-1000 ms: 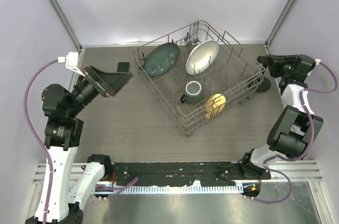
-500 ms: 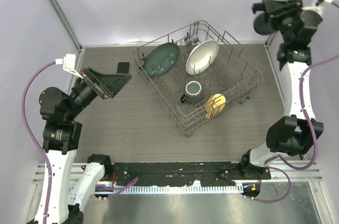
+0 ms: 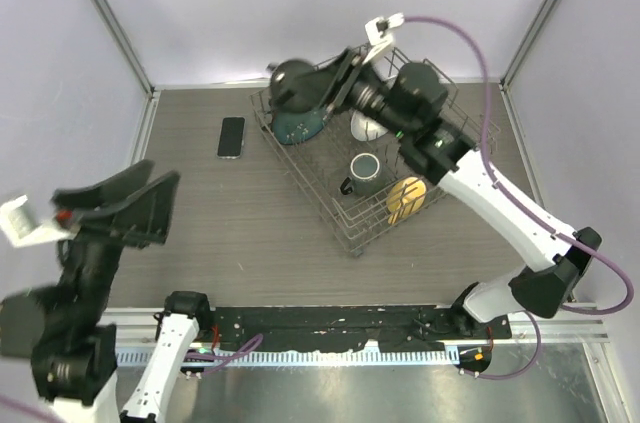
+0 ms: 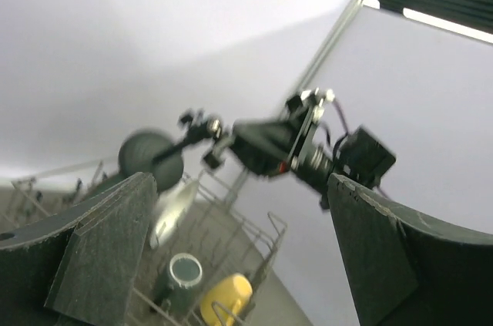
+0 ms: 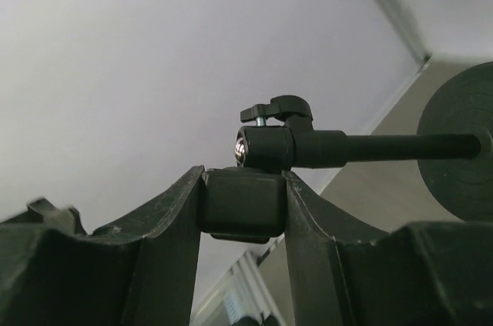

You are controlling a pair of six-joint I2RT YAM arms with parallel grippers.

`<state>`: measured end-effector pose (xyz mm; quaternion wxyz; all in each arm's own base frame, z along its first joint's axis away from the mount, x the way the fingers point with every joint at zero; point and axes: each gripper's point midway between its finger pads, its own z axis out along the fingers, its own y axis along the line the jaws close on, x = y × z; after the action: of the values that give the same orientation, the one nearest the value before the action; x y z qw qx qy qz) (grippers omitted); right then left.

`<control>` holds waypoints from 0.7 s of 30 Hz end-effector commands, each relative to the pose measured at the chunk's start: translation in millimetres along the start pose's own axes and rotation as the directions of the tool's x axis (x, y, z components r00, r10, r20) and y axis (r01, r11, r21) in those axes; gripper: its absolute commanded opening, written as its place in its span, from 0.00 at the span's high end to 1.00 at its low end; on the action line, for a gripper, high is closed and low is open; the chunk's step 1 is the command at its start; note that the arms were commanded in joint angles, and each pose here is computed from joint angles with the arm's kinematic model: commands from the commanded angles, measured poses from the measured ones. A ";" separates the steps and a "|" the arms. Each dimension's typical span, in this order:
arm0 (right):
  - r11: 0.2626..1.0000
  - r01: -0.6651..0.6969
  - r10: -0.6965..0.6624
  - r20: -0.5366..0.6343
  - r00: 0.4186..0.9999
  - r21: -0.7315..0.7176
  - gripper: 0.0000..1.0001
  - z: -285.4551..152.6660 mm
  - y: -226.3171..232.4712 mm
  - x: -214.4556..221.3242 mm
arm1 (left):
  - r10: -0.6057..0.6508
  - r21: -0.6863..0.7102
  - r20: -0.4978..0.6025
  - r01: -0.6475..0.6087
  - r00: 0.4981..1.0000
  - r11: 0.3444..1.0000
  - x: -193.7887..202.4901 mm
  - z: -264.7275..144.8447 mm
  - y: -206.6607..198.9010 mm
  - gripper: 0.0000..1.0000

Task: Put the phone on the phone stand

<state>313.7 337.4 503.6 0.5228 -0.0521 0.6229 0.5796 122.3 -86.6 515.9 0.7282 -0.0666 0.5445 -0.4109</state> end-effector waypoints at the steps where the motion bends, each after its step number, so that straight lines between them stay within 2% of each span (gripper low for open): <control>1: 0.995 -0.006 0.016 0.113 0.993 -0.095 0.99 -17.2 81.4 13.2 | 0.091 -0.116 0.163 -0.072 0.982 0.991 -39.6 -26.2 2.0 0.02; 2: 0.996 -0.036 0.045 0.114 0.992 -0.081 0.99 -15.8 81.9 24.6 | 0.098 -0.131 0.170 -0.076 0.981 0.988 -41.4 -30.0 3.2 0.02; 4: 0.991 -0.118 0.121 0.044 0.992 -0.065 0.99 -14.2 85.5 73.7 | 0.116 -0.173 0.181 -0.085 0.977 0.981 -44.4 -36.6 8.5 0.02; 10: 0.978 -0.209 0.209 -0.012 0.978 0.006 0.99 -34.5 82.8 169.5 | 0.097 -0.249 0.130 -0.062 0.987 0.966 -28.4 -36.2 31.4 0.02; 11: 0.971 -0.238 0.238 0.015 0.971 0.016 0.99 -36.2 80.8 171.0 | 0.085 -0.248 0.118 -0.054 0.989 0.967 -24.3 -34.6 33.4 0.02; 16: 0.946 -0.323 0.324 -0.035 0.945 0.041 0.99 -53.6 62.8 231.4 | 0.000 -0.259 -0.014 -0.004 1.000 0.966 18.8 -24.7 54.4 0.02; 21: 0.915 -0.400 0.401 -0.014 0.916 0.047 0.99 -61.1 50.0 243.3 | -0.046 -0.267 -0.109 0.016 0.993 0.963 43.9 -17.1 64.9 0.02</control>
<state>125.5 447.6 242.9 0.3633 -0.0256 0.7677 0.5272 134.4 -52.9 455.0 0.7084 -0.1622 0.6039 -0.3273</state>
